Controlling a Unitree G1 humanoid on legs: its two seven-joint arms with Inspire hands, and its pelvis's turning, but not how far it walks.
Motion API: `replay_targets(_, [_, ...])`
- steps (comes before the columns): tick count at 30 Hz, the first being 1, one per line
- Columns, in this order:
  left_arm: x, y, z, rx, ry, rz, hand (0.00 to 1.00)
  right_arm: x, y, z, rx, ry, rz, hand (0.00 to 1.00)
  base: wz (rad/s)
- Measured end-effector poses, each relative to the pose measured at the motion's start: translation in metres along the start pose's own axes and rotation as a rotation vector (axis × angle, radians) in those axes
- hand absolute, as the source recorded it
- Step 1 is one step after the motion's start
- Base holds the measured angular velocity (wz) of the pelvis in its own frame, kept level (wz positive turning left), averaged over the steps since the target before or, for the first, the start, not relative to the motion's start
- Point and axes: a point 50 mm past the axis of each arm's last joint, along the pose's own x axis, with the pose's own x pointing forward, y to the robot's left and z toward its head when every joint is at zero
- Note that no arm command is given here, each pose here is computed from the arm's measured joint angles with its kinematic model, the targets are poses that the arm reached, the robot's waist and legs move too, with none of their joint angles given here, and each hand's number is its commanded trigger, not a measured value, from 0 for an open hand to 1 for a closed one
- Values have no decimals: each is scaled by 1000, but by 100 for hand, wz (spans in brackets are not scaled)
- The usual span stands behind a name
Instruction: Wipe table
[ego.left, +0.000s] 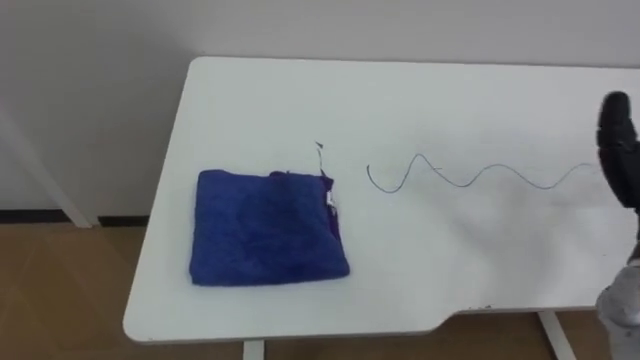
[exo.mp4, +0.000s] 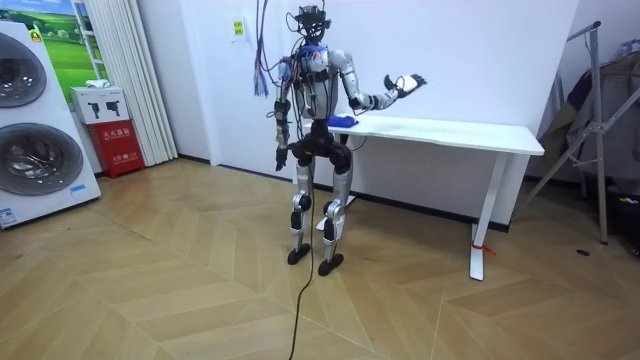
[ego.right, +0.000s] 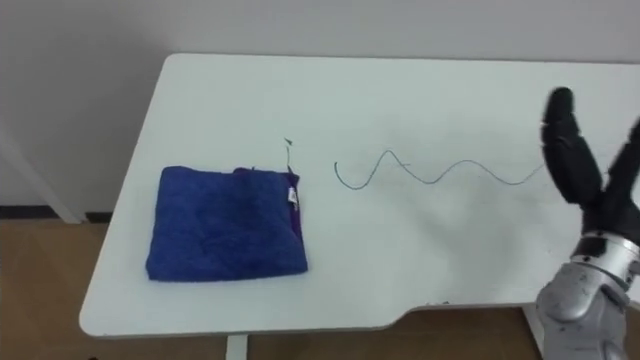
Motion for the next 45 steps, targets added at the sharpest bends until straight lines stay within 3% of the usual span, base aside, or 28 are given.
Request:
replay_targets(8, [0,-2,2,32,-21,-13,0,-7,12,54,-51,-280,132,0,3])
replay_targets(21, [2,-14,18,80,-86,-55,0,-53,57,101,-80,-544,449,0,7])
replay_targets(33, [5,-17,27,149,-111,-75,0,-94,88,100,-121,-626,690,0,5])
replay_targets(45, [4,-21,35,143,-138,-99,0,-107,106,73,-282,-614,803,0,0])
